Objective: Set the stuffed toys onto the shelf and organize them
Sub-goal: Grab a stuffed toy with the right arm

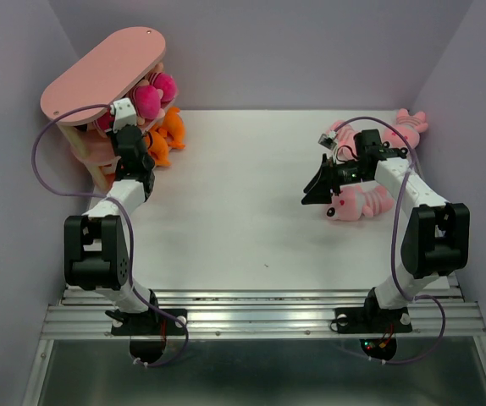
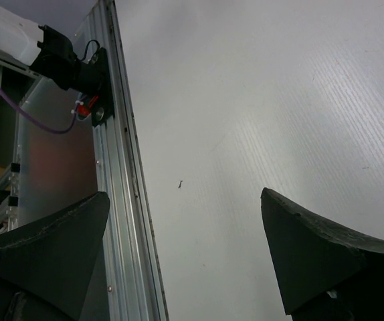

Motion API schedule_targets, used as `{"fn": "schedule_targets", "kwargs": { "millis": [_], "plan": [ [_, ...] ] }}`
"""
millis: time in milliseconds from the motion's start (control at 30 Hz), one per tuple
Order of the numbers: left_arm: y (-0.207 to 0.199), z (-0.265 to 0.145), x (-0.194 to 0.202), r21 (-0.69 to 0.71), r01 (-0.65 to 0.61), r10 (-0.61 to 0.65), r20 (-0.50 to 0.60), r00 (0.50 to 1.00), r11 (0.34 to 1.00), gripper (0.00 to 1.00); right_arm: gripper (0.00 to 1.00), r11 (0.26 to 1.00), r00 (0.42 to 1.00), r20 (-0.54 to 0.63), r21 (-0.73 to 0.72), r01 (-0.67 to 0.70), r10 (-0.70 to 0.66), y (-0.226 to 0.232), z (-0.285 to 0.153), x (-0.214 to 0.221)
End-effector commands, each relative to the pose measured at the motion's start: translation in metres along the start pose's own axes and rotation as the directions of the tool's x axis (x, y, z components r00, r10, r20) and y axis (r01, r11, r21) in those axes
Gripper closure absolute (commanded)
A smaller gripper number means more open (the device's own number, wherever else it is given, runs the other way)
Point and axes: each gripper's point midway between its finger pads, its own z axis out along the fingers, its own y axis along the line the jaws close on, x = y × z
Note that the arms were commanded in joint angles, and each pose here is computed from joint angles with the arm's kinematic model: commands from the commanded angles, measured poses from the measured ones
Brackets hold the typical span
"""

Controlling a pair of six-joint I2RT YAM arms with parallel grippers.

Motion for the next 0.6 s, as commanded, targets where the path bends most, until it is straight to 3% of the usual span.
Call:
{"fn": "schedule_targets", "kwargs": {
  "millis": [0, 200, 567],
  "plan": [
    [0.008, -0.005, -0.047, -0.012, 0.076, -0.074, 0.112, 0.991, 0.997, 1.00, 0.00, 0.999, 0.998, 0.026, 0.004, 0.054, -0.054, 0.002, -0.007, -0.014],
    [0.012, -0.022, -0.064, 0.040, 0.115, -0.119, 0.133, 0.984, 0.993, 1.00, 0.00, 0.998, 0.998, 0.025, 0.004, 0.058, -0.058, 0.003, -0.008, -0.015],
    [0.018, -0.058, -0.069, 0.120, 0.185, -0.186, -0.007, 0.983, 0.975, 1.00, 0.00, 0.997, 0.997, 0.028, 0.008, 0.073, -0.073, 0.006, -0.009, -0.017]
  ]
}}
